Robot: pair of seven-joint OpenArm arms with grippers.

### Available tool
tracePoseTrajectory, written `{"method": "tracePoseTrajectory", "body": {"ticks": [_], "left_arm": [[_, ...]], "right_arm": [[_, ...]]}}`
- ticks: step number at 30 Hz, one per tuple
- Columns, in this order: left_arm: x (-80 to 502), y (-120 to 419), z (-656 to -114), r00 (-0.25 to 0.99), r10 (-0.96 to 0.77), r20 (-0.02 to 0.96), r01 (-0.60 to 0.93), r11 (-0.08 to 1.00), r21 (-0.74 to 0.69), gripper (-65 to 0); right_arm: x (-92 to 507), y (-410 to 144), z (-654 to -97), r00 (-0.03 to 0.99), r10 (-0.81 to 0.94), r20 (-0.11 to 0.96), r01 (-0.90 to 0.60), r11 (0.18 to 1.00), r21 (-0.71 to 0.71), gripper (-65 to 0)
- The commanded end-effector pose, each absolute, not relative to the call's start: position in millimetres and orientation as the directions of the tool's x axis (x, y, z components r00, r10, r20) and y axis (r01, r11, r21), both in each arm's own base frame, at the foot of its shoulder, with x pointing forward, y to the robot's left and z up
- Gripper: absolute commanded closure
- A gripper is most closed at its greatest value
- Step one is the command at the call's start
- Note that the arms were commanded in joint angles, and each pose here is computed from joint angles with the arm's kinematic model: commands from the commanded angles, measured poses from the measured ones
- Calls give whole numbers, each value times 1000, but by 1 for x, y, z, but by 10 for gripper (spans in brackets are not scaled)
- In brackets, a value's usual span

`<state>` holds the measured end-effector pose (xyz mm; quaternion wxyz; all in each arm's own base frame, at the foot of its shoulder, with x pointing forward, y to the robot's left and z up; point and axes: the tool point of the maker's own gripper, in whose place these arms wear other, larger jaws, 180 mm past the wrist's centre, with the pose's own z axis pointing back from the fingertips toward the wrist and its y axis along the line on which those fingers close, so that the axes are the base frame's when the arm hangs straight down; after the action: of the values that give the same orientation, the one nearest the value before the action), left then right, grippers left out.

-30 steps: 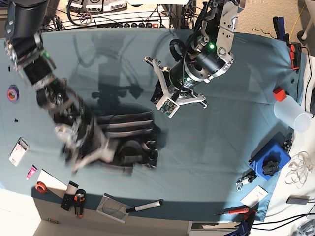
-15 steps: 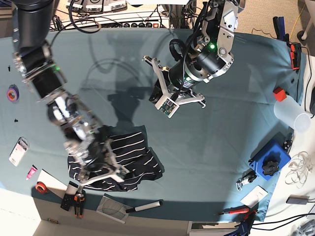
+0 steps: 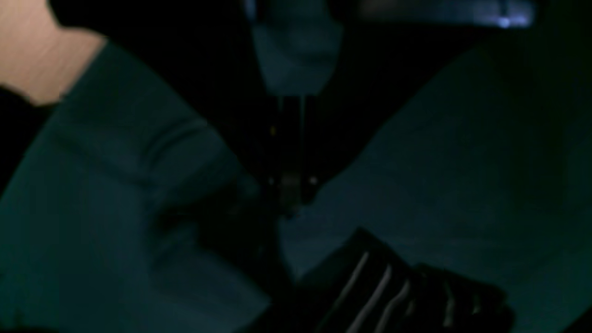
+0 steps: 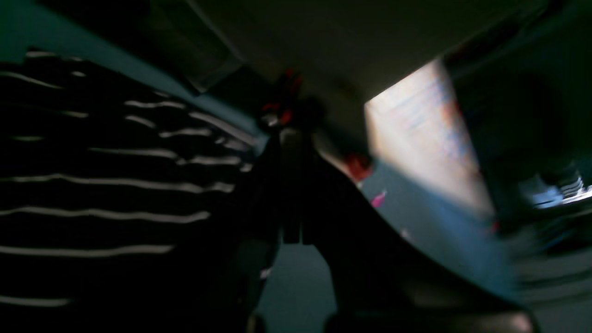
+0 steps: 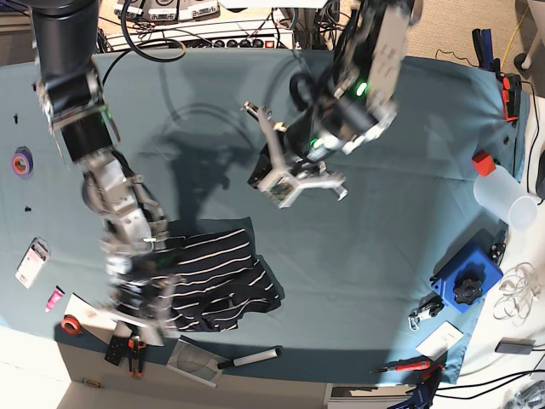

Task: Layout the t-shirt on the table in an organized manner, then fold the t-shirt properly
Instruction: 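Release the shirt and lift both grippers away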

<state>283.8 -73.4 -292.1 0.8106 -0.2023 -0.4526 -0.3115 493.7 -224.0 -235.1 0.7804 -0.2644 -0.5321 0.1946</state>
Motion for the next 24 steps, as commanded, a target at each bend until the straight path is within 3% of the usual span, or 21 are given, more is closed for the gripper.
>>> {"method": "tracePoseTrajectory", "body": {"ticks": [1,4,8,14,19,24], "left_arm": [[294,-77,-284,374,-305,876,688,725,-42,0],[307,-77,-295,390,-334,858,690,723,-32,0],[320,-69,-287,408,-353,842,664,748,-8,0],[330,-51,-290,451,-381,807,598,801,43,0],[334,-26,-293,482,-409,775,520,846,123,0],[332,7,-285,509,-327,796,420,902,102,0]], "right_arm": [[498,-230,-220,322,557,765,6,807,-590,0],[491,-221,-263,362,459,811,-111,885,-452,0],[477,-199,-325,424,385,820,-246,920,-305,0],[470,-178,-366,476,325,817,-275,938,-212,0],[466,-181,-368,519,335,786,-272,937,-220,0],[475,-195,-309,474,293,830,-194,955,-227,0]]}}
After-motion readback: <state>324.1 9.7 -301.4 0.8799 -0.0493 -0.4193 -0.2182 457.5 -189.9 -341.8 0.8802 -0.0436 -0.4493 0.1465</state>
